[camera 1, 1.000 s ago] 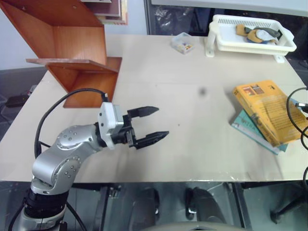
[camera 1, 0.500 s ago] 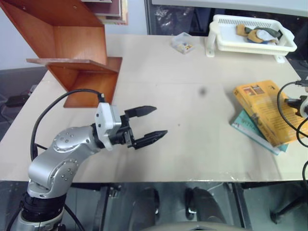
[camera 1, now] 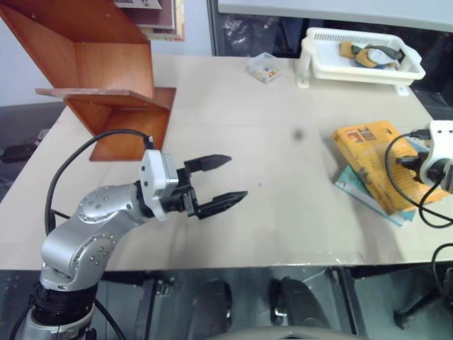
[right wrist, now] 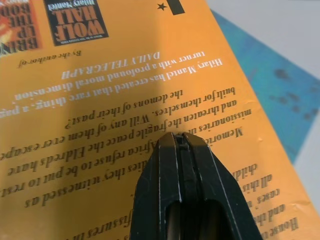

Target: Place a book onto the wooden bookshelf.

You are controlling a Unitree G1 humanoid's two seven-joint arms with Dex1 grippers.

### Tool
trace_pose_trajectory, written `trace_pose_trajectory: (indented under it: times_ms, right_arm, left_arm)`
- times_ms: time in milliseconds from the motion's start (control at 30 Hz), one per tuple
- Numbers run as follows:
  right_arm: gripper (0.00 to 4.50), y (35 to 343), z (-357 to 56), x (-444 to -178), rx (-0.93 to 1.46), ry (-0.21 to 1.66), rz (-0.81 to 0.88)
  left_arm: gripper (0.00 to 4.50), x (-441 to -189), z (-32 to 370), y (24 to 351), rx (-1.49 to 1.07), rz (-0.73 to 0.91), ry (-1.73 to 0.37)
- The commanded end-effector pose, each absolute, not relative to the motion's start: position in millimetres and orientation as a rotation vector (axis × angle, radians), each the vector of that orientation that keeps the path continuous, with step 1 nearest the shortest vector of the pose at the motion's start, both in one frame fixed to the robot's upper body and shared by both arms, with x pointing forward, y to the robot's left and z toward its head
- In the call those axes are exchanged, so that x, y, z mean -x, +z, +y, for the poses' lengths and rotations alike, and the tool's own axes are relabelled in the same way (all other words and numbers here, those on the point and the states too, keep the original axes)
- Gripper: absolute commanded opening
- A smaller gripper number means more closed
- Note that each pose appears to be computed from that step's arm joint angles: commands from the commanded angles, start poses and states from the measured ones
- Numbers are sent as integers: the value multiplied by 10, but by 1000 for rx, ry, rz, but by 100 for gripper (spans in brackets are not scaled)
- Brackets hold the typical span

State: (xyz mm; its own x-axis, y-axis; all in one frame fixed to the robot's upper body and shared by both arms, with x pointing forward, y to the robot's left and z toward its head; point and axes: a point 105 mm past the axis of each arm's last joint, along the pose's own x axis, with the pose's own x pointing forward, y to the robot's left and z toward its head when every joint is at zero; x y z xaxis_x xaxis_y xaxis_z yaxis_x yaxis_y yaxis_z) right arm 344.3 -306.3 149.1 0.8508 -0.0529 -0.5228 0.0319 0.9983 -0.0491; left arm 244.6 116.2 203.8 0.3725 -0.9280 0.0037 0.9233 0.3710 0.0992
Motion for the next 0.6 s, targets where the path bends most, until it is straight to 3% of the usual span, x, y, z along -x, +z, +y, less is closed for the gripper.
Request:
trace_pose_trajectory:
  times_ms: [33,200,400,600]
  right_arm:
    - [5,1233,-2788,-3401,-33,32,634]
    - [5,1371,-2832,-3448,-58,-18,547]
    - [5,2043,-3143,-3469,-34,-198,245]
    - [5,2188,-3518,-3362,33,-410,205]
  left_arm:
    - [450,-2400,1137,2104,-107,-88,-1203]
    - [450,-2399,1129,2102,-106,-89,-1202]
    - [450,-2409,1135,2105,-102,-94,-1199]
    - [450,-2406,1090,2137,-80,-111,-1232]
